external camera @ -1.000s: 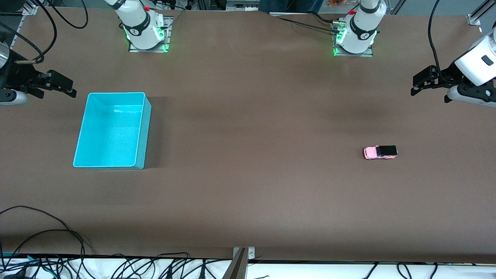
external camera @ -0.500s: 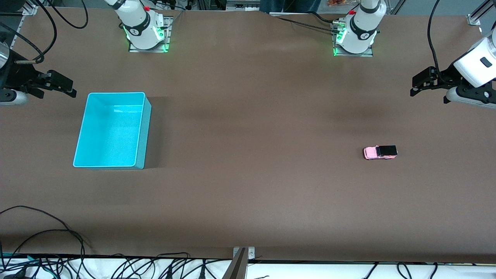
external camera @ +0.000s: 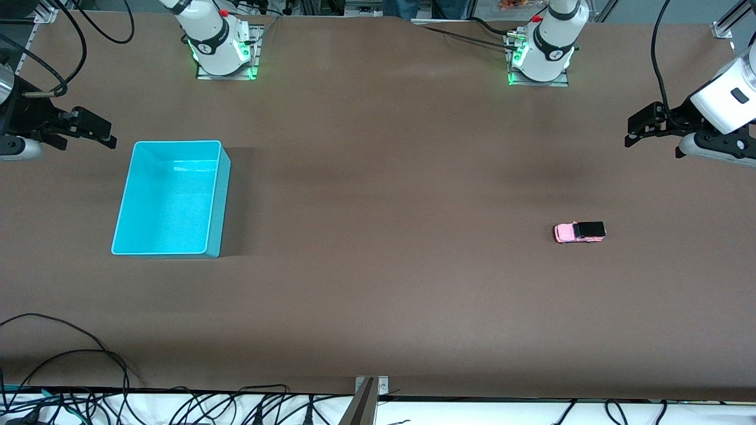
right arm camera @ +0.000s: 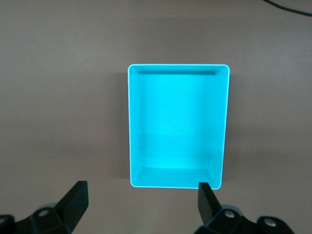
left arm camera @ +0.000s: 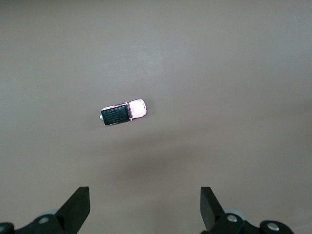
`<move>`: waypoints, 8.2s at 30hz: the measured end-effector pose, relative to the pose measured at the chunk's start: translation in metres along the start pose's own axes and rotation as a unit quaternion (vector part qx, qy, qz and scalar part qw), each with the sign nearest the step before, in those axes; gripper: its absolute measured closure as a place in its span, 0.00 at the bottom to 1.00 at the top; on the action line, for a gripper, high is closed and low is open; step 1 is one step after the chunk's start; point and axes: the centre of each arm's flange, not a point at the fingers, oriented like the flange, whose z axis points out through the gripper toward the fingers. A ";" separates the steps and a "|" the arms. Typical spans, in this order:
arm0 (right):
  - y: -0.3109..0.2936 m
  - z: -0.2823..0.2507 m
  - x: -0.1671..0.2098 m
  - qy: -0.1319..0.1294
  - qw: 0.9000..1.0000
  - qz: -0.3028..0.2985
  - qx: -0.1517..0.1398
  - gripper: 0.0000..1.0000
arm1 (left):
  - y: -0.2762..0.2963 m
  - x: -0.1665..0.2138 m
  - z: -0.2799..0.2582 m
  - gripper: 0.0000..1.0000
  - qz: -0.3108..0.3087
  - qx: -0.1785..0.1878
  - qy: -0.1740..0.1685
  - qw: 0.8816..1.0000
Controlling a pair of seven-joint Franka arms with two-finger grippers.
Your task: Wind and store pink jeep toy
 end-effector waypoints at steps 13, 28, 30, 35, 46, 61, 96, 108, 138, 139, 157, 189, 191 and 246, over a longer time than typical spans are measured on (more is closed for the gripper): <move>0.000 0.000 0.000 0.000 1.000 0.000 0.000 0.00 | -0.001 0.009 0.016 0.00 0.001 -0.002 -0.014 1.000; 0.000 0.000 0.000 0.000 1.000 0.000 0.000 0.00 | -0.010 0.031 0.028 0.00 0.103 0.024 -0.022 0.994; 0.000 0.000 0.000 0.000 1.000 0.000 0.000 0.00 | -0.012 0.034 0.030 0.00 0.127 0.026 -0.025 0.991; 0.000 0.000 0.000 0.000 1.000 0.000 0.000 0.00 | -0.013 0.038 0.037 0.00 0.193 0.025 -0.031 0.980; 0.000 0.000 0.000 0.000 1.000 0.000 0.000 0.00 | -0.039 0.059 0.100 0.00 0.330 -0.006 -0.077 0.941; 0.000 0.000 0.000 0.000 1.000 0.000 0.000 0.00 | -0.078 0.097 0.201 0.00 0.495 -0.009 -0.058 0.867; 0.000 0.000 0.000 0.000 1.000 0.000 0.000 0.00 | -0.082 0.056 0.378 0.00 0.646 0.051 -0.052 0.760; 0.000 0.000 0.000 0.000 1.000 0.000 0.000 0.00 | -0.088 0.052 0.397 0.12 0.647 0.052 -0.048 0.759; 0.000 0.000 0.000 0.000 1.000 0.000 0.000 0.00 | -0.086 0.053 0.397 0.49 0.678 0.049 -0.047 0.732; 0.000 0.000 0.000 0.000 1.000 0.000 0.000 0.00 | -0.089 0.052 0.396 0.49 0.678 0.049 -0.047 0.732; 0.000 0.000 0.000 0.000 1.000 0.000 0.000 0.00 | -0.221 0.017 0.391 0.49 0.638 0.055 -0.043 0.767; 0.000 0.000 0.000 0.000 1.000 0.000 0.000 0.00 | -0.333 -0.016 0.358 0.09 0.635 -0.019 -0.079 0.768; 0.000 0.000 0.000 0.000 1.000 0.000 0.000 0.00 | -0.337 -0.008 0.338 0.01 0.634 -0.023 -0.083 0.769; 0.000 0.000 0.000 0.000 1.000 0.000 0.000 0.00 | -0.150 0.127 0.136 0.00 0.528 0.028 0.012 0.849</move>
